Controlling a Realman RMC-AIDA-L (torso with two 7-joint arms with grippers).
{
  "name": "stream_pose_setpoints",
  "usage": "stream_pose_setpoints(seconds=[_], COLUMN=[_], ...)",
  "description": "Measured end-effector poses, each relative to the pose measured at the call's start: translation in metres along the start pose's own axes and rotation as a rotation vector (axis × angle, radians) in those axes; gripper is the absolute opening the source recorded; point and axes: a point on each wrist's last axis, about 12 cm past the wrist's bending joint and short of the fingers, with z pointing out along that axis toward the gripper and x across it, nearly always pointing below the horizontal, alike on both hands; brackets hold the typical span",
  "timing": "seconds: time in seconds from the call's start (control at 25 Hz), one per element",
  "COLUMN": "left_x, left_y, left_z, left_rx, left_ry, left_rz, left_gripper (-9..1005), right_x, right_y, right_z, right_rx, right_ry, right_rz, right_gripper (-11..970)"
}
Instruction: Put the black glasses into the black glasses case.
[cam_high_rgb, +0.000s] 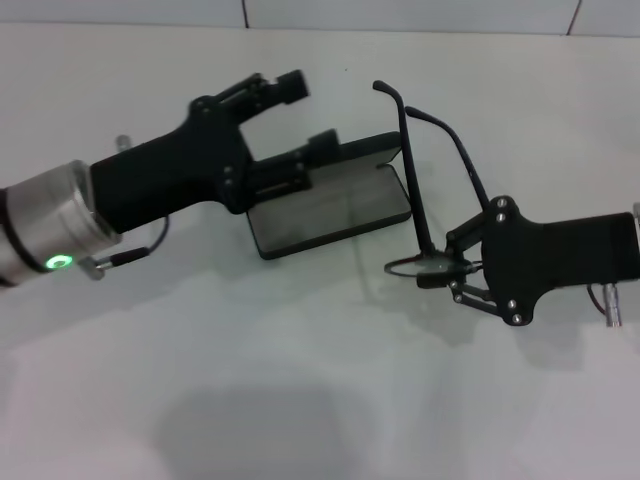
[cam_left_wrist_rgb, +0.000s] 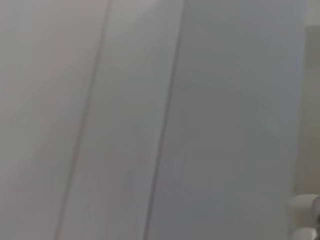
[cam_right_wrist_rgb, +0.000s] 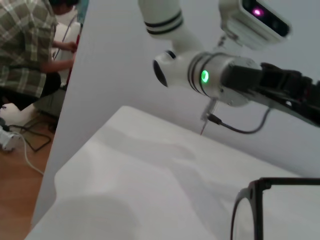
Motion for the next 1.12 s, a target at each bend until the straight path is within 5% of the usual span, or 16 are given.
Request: stream_pose_setpoints(seconds=[0.48, 1.12], left_x=[-0.01, -0.002], left_y=[-0.003, 0.007], left_z=[0.049, 0.075], left_rx=[0.217, 0.216], left_ry=[0.042, 0.264], left_rz=[0.0, -0.199], left_gripper=[833, 829], right_x=[0.003, 0.0], right_y=[0.005, 0.004], right_z=[0.003, 0.001], right_rx=[0.026, 0.065], right_ry=[-0.049, -0.073], right_rz=[-0.041, -0.143], right_gripper=[120, 128])
